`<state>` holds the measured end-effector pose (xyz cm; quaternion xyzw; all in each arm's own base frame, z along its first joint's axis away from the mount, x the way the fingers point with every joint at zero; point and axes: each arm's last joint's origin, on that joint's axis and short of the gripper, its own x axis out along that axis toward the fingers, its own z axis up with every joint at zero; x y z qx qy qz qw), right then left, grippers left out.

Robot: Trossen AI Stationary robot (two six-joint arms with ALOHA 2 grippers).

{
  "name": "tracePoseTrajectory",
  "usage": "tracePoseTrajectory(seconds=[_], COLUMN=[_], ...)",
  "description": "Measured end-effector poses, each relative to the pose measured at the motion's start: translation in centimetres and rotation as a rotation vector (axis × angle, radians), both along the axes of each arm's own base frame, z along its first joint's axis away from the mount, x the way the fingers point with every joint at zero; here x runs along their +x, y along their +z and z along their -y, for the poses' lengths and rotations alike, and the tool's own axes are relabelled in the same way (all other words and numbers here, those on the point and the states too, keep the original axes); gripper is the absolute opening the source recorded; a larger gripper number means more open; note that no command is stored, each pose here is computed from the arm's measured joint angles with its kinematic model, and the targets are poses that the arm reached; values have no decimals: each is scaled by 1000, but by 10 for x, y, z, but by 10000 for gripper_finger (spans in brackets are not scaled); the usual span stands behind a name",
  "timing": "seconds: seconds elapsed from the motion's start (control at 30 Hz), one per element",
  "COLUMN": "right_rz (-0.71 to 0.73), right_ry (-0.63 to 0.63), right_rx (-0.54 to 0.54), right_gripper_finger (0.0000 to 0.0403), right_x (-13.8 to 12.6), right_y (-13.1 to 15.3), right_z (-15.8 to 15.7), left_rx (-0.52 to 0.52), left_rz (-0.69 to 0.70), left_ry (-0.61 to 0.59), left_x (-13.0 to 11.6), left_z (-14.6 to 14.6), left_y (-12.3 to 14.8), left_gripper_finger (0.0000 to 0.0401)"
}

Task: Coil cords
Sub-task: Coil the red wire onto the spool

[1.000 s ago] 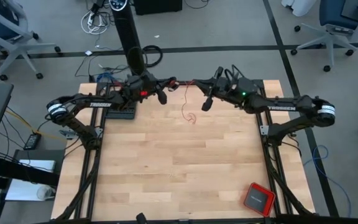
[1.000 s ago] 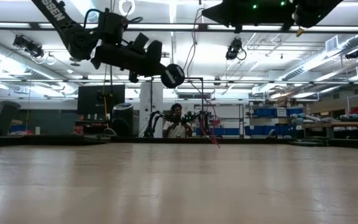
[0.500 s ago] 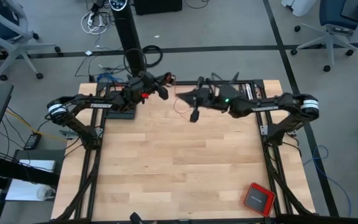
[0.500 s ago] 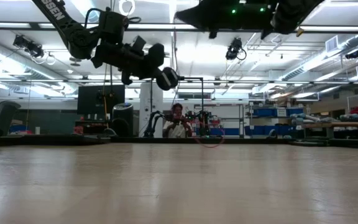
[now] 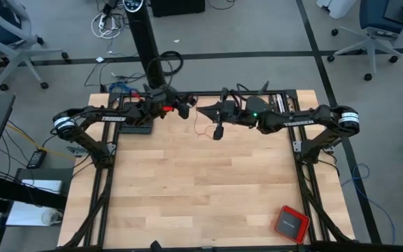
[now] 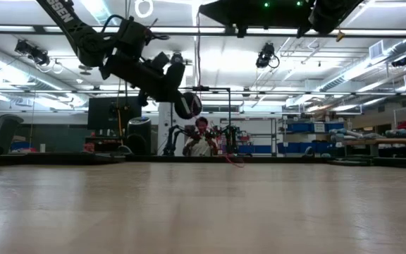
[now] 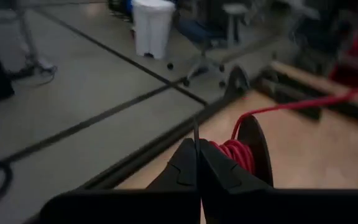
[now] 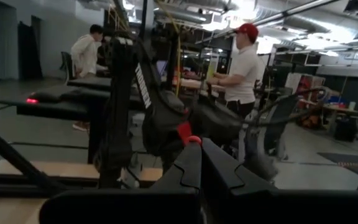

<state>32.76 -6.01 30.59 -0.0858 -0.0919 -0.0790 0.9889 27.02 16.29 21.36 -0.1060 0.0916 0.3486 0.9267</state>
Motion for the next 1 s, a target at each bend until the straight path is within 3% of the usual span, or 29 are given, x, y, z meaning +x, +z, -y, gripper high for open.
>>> tracePoseTrajectory(seconds=[0.3, 0.5, 0.7, 0.83, 1.0], right_rz=[28, 35, -81, -123, -161], right_ry=[-61, -86, 26, 166, 224], right_rx=[-4, 66, 97, 55, 53], right_gripper_finger=[0, 0, 0, 0, 0], right_x=[-8, -11, 1, 9, 13], right_y=[9, 12, 36, 44, 43], right_z=[13, 28, 26, 15, 9], left_rx=[68, 179, 279, 309, 194], left_rz=[-178, -278, -322, -251, 13], left_ry=[-97, -205, -234, -129, -6], left_x=[4, 9, 11, 12, 13], left_z=[13, 24, 25, 23, 20], left_y=[-9, -11, -8, 0, 13], left_gripper_finger=[5, 5, 5, 5, 5])
